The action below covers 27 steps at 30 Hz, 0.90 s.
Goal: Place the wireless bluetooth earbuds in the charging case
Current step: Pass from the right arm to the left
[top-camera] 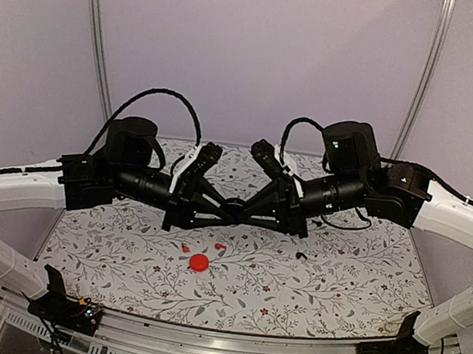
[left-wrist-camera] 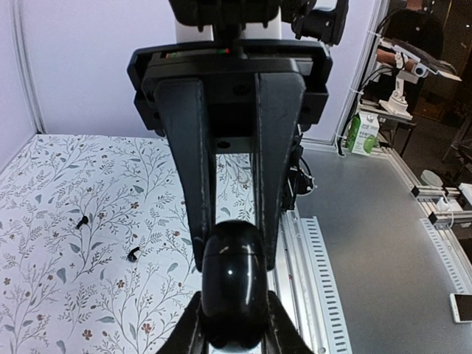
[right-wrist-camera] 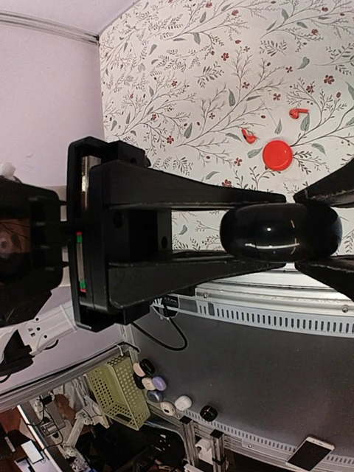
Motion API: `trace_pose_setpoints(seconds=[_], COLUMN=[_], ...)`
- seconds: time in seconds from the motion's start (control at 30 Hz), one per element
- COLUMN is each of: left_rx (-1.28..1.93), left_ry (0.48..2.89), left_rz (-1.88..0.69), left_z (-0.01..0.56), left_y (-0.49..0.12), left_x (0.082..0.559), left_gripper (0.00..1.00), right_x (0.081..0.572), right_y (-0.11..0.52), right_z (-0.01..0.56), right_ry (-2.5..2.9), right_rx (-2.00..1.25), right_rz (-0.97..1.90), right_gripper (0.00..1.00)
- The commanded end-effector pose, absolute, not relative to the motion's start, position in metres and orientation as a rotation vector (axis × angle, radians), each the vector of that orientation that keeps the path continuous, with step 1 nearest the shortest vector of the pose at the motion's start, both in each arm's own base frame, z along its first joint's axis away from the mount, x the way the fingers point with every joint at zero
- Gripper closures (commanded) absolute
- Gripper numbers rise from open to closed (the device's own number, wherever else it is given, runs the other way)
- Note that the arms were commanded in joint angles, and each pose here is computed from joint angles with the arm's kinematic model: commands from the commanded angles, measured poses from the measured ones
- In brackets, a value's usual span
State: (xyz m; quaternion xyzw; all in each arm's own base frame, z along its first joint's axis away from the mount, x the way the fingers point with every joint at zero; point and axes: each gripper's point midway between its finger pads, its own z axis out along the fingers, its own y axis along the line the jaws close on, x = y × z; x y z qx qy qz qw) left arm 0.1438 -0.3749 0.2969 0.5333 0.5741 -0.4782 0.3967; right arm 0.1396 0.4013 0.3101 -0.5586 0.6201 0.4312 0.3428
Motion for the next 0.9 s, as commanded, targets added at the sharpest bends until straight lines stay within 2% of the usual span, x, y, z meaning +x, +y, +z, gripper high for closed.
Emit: trace_pose_setpoints(seconds=[0.0,0.2,0.43,0.57,0.63,0.73,0.87], left_rx=[1.351,1.339,1.344,1.349,1.353,1.357,1.376], left_ry=[1.422,1.416,1.413,1.409,1.405,1.402,1.389], left_rz=[-1.210,-1.201,-1.212,-1.218,-1.219,-1.222,-1.247], left_z=[0.306,0.311,0.310,0.310,0.309,0.308,0.307], left_y=[-0.373,-0.372,-0.372,-0.372,-0.372,-0.371,-0.370], left_x=[0.141,0.142,0.140,0.139,0.138,0.137,0.132], left_gripper=[0.75,0.71,0.79,0.87,0.91,0.96,0.99], right_x=[0.139,0.138,0.138,0.137,0.136,0.136,0.137], right_y=[0.403,0.402,0.403,0.403,0.403,0.402,0.399], right_z=[0.322,0.320,0.319,0.320,0.321,0.323,0.325], right_ry=[1.579,1.585,1.589,1.585,1.579,1.580,1.578], right_rx=[-1.449,-1.452,-1.454,-1.455,-1.459,-1.452,-1.440], right_rz=[1.130,1.130,1.136,1.140,1.149,1.147,1.129], right_gripper=[1.00,1.00,1.00,0.99,0.95,0.80,0.67])
